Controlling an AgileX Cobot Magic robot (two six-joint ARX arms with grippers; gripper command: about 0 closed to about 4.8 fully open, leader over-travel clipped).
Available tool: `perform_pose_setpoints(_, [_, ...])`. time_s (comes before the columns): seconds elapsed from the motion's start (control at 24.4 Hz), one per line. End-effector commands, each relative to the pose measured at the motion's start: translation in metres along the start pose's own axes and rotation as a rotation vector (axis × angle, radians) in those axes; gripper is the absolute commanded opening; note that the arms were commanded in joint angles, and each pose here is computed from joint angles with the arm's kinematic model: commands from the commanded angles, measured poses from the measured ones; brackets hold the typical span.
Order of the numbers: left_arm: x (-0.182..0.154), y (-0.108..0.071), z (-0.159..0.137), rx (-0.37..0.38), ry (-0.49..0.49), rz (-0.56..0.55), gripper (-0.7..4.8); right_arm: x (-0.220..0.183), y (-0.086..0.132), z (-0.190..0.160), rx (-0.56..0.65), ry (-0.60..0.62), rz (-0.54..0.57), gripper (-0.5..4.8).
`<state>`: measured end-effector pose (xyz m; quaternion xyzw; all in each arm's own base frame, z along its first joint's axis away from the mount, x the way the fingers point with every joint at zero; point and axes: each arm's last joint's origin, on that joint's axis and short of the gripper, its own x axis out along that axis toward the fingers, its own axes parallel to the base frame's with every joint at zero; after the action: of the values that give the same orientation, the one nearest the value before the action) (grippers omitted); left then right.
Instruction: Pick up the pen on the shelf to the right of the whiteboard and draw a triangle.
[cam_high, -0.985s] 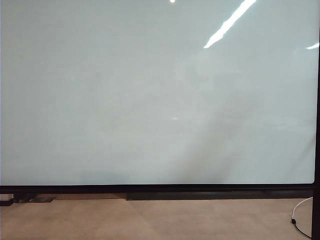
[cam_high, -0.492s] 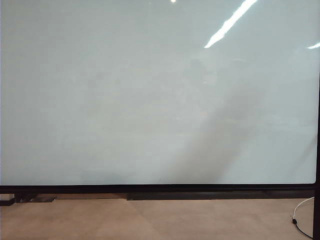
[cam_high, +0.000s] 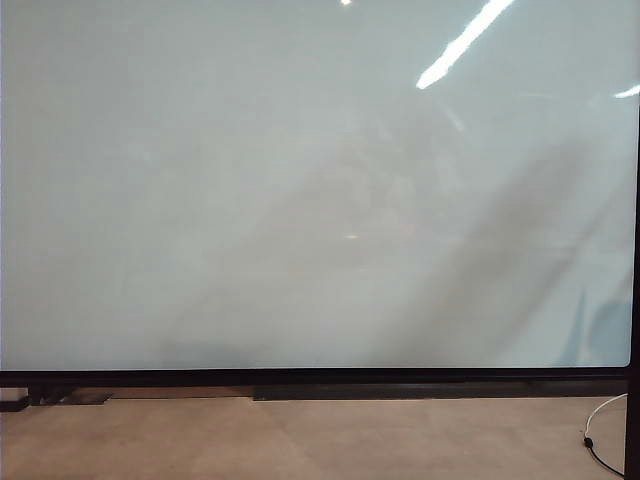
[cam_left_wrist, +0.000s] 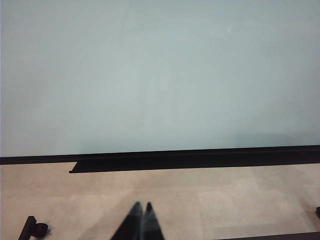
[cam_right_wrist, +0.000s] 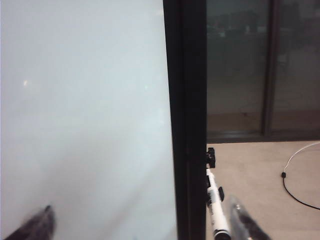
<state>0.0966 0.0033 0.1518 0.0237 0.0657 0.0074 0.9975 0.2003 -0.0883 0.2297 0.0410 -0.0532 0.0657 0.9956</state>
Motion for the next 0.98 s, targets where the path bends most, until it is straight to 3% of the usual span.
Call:
perform_pose_setpoints(0.04, [0.0,0.0,0.002,0.001,-0.012,-0.002,-0.05,0.022,-0.017,-0.01,-0.047,0.023,0.02,4.42])
perform_pose_setpoints(0.49, [0.0,0.0,0.002,0.001,-0.012,-0.003,-0.05,0.06,-0.057,-0.071,-0.068,0.009,0.046,4.26])
perform_pose_setpoints(0.9, [0.0,0.0,0.002,0.001,-0.012,-0.003,-0.05,0.097,-0.085,-0.085,-0.045,-0.001,0.051,4.26])
perform_pose_setpoints(0.98, [0.0,0.0,0.002,0.001,-0.012,-0.003,-0.05,0.102,-0.088,-0.086,-0.031,0.005,0.055,3.87])
